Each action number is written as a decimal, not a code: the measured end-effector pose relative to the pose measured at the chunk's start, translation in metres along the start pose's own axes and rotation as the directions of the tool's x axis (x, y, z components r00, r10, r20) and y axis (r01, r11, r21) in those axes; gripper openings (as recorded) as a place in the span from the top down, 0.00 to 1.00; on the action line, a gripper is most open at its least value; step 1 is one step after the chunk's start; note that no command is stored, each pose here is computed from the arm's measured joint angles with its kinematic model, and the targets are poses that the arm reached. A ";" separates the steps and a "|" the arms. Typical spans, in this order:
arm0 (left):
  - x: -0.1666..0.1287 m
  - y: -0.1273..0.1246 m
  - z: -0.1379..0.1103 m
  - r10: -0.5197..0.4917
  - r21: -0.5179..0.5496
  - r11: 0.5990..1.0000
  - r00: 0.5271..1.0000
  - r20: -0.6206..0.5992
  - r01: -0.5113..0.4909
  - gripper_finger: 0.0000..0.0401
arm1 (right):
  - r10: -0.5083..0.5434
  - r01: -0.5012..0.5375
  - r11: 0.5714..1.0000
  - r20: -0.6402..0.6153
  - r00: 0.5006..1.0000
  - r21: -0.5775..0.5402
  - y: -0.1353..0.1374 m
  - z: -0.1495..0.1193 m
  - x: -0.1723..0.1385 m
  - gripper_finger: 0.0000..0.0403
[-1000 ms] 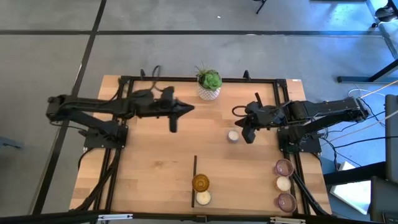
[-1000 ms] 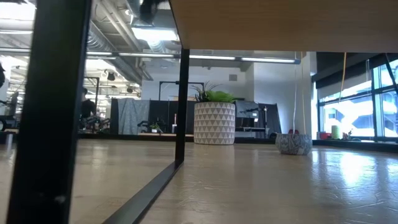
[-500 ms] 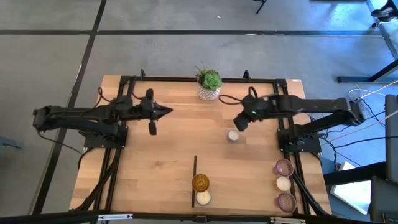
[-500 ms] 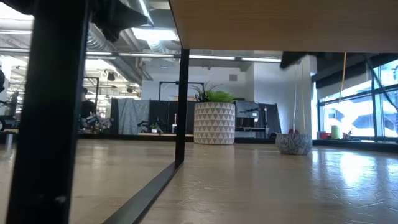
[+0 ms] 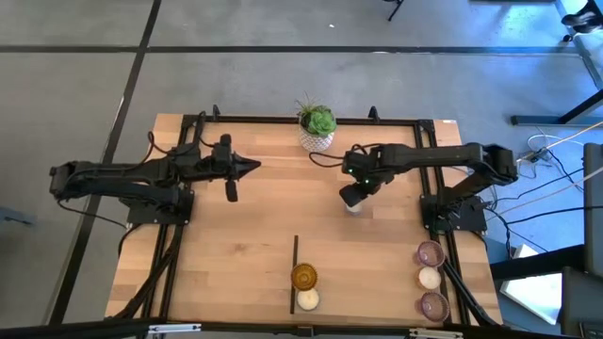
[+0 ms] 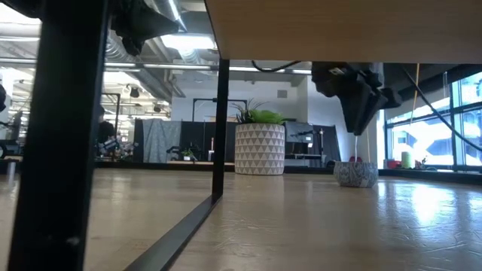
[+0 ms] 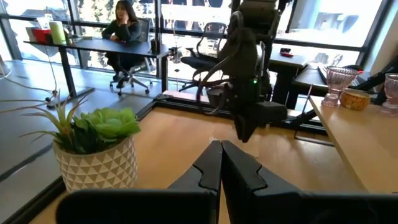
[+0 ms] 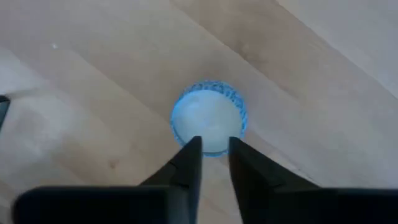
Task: Pick & Place candle stick holders
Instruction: Put the light blue scented candle on the shelf aligned with the yellow glass candle holder
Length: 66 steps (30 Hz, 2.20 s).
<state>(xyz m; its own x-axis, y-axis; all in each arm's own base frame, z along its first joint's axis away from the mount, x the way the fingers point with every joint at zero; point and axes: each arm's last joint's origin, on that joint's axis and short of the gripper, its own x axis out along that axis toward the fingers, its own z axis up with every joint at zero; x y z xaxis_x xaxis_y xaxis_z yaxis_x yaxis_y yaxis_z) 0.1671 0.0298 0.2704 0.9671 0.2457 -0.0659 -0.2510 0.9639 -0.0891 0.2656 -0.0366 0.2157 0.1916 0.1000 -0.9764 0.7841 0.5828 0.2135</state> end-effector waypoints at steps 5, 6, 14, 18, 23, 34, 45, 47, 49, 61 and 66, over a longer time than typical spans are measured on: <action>0.000 -0.002 0.000 -0.013 -0.003 1.000 1.000 -0.002 0.013 0.99 | -0.056 0.056 0.998 -0.007 0.998 0.002 -0.004 -0.002 0.001 0.65; 0.000 -0.002 0.000 -0.013 -0.007 1.000 1.000 -0.002 0.013 0.99 | -0.070 0.070 0.998 -0.011 0.997 -0.005 -0.005 -0.002 0.001 0.62; 0.000 -0.001 0.000 -0.009 -0.021 1.000 1.000 -0.002 0.009 0.99 | -0.132 0.131 0.990 -0.021 0.991 -0.045 -0.004 0.001 0.013 0.58; 0.000 -0.001 0.000 -0.009 -0.038 0.999 1.000 -0.002 0.009 0.99 | -0.144 0.142 0.989 -0.033 0.989 -0.050 -0.003 0.003 0.020 0.62; 0.000 -0.001 0.000 -0.009 -0.069 0.998 1.000 -0.002 0.009 0.99 | -0.158 0.155 0.985 -0.046 0.986 -0.071 -0.002 0.005 0.027 0.65; 0.000 -0.001 -0.003 -0.005 -0.076 0.997 1.000 -0.026 0.003 0.99 | -0.147 0.140 0.982 -0.046 0.988 -0.128 0.002 0.005 0.034 0.67; 0.000 -0.001 -0.003 -0.005 -0.085 0.996 1.000 -0.028 0.002 0.99 | -0.165 0.150 0.981 -0.121 0.979 -0.126 -0.011 -0.009 0.053 0.67; 0.000 -0.001 -0.003 -0.005 -0.099 0.995 1.000 -0.028 0.002 0.99 | -0.165 0.150 0.981 -0.121 0.979 -0.127 -0.010 -0.010 0.053 0.67; 0.000 -0.001 -0.003 -0.005 -0.101 0.995 1.000 -0.030 0.002 0.99 | -0.164 0.149 0.981 -0.121 0.979 -0.122 -0.010 -0.010 0.054 0.67; 0.000 -0.001 -0.003 -0.005 -0.101 0.995 1.000 -0.030 0.002 0.99 | -0.136 0.121 0.985 -0.121 0.983 -0.124 -0.007 -0.010 0.054 0.86; 0.000 -0.001 -0.003 0.012 -0.100 0.995 1.000 -0.029 -0.015 0.99 | -0.133 0.119 0.986 -0.117 0.984 -0.119 -0.007 -0.009 0.054 0.98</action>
<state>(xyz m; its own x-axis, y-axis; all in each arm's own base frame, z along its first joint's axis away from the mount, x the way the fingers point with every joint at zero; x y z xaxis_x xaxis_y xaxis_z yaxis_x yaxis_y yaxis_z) 0.1671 0.0287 0.2676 0.9625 0.2539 -0.0956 -0.2679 0.9450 -0.1875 0.2649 -0.0277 0.1611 0.0152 0.1157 -0.9932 0.7253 0.6825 0.0906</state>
